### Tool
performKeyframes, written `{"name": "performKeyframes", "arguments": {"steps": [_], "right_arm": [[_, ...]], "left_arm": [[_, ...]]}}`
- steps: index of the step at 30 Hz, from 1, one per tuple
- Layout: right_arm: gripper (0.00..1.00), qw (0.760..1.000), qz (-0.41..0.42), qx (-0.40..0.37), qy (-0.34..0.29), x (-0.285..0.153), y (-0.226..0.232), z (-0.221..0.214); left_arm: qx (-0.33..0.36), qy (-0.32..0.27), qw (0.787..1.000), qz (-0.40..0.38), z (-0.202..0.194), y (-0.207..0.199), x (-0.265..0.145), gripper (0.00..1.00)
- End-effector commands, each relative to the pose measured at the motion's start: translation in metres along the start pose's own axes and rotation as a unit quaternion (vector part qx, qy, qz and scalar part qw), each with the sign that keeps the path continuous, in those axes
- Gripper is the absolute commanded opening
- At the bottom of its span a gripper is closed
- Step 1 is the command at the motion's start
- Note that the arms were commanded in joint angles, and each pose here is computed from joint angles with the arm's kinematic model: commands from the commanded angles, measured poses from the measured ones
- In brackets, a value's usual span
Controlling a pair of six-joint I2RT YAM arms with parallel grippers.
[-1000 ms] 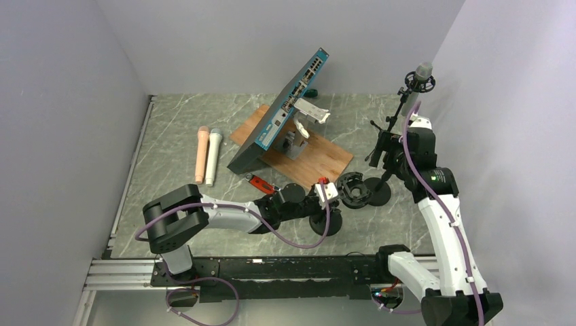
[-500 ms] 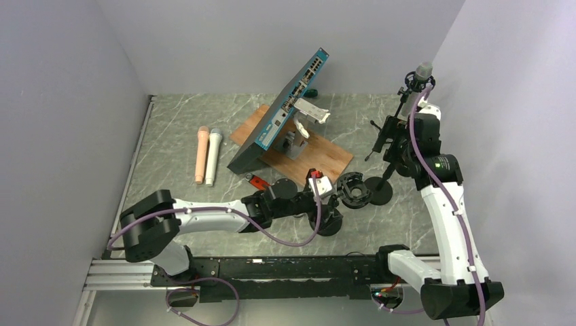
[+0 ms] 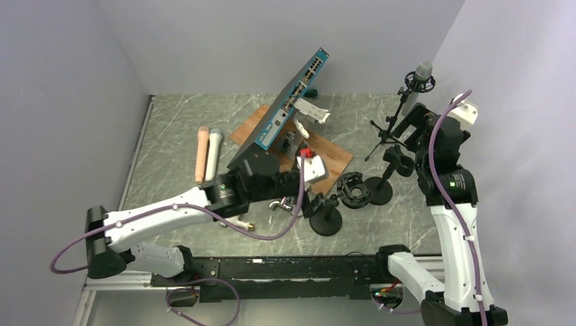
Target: Remove the microphone from the stand
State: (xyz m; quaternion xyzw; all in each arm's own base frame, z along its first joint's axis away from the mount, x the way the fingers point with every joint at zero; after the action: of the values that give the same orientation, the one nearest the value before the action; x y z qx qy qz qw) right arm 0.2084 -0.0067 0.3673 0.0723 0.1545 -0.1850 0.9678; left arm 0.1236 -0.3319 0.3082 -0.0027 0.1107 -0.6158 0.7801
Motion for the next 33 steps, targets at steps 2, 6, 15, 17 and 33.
{"name": "performKeyframes", "arguments": {"steps": [2, 6, 15, 17, 33], "right_arm": [[1.0, 0.995, -0.049, 0.062, -0.064, 0.023, 0.009, 0.04], [1.0, 0.988, -0.035, 0.117, -0.095, 0.043, 0.024, 0.052], [0.99, 0.98, -0.077, 0.146, -0.112, 0.101, 0.043, 0.054], [0.99, 0.982, -0.087, 0.128, -0.108, 0.117, 0.049, 0.05], [0.98, 0.932, -0.329, -0.068, -0.134, 0.225, 0.118, 0.051]], "left_arm": [[0.038, -0.01, 0.992, 0.122, 0.102, 0.009, -0.083, 0.99], [0.074, -0.054, 0.983, 0.159, 0.137, 0.012, -0.124, 0.99], [0.114, -0.105, 0.95, 0.27, 0.103, 0.037, -0.153, 0.99], [0.123, -0.092, 0.946, 0.285, 0.097, 0.042, -0.154, 0.99], [0.158, -0.025, 0.927, 0.339, 0.061, 0.066, -0.123, 0.99]]}}
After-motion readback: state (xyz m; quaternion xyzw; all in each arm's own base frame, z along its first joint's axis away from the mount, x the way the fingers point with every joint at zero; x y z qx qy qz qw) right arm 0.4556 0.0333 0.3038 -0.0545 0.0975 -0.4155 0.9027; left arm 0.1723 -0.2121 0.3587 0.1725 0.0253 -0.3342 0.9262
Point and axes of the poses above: each gripper's point midway between its finger pads, its own x axis out along the fingers, its own y axis along the line the jaws close on, z = x × y, the point moved 8 cm from there along -x, back along the fingers, and after that the axes turned 11 degrees about -x, right-handed, at the moved point
